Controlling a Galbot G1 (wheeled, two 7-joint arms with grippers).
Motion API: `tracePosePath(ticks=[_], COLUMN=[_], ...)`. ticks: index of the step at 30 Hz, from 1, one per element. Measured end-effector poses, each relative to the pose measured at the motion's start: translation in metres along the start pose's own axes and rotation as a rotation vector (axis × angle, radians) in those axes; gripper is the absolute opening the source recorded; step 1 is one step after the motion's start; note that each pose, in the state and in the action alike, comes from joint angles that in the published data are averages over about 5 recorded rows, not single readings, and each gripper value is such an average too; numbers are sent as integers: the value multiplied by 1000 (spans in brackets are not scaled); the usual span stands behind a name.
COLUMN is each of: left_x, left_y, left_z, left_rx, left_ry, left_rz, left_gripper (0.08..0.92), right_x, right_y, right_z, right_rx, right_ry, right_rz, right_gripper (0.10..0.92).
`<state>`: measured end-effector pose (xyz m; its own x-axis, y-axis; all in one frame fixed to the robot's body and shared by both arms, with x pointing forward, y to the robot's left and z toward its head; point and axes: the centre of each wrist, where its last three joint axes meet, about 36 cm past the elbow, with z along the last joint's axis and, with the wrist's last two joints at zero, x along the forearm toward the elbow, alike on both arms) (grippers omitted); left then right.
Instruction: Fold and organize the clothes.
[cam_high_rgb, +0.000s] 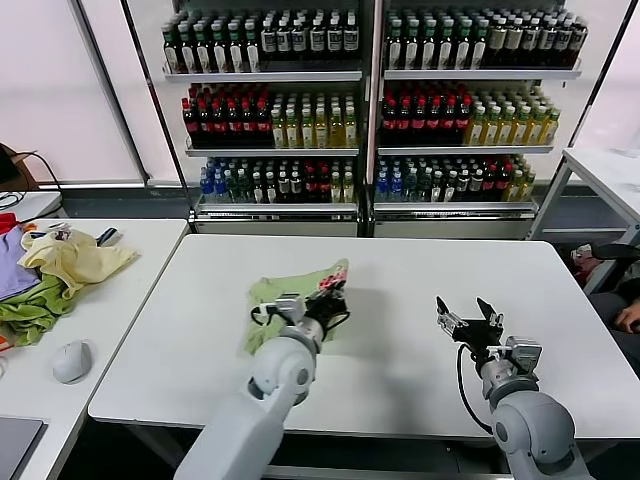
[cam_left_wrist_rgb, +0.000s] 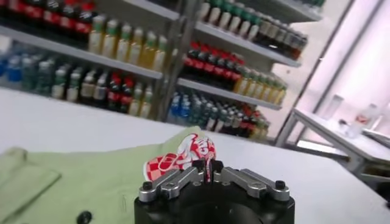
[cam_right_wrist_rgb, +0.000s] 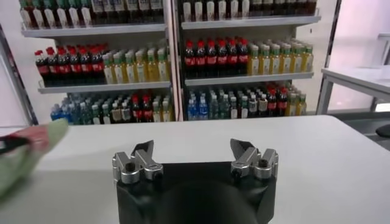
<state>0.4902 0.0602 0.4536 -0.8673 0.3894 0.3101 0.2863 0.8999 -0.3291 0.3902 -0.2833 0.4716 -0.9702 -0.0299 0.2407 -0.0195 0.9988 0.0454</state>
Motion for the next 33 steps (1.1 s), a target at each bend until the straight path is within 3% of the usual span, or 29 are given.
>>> tracePosePath(ticks=[7,14,18,24,33], left_x=[-19,-12,5,39,85], left_y=[-26,-22,-1,43,82], left_z=[8,12,10,15,30], left_rx=[-56,-74,-87,-133,-175], left_ry=[-38,-116,-177,-250,-297], left_rz=[46,47,-5,-137,-288], left_gripper=[367,558,679,810,823], right_x=[-4,-10,-18,-40,-85], right_y=[1,7,17,47,99], right_z=[-1,0,4,16,33], right_rx=[8,13,9,7,32], right_ry=[-2,-1,7,33,84], right_rz=[-1,-5,-16,-48,-82], right_gripper=[823,823,823,823,823])
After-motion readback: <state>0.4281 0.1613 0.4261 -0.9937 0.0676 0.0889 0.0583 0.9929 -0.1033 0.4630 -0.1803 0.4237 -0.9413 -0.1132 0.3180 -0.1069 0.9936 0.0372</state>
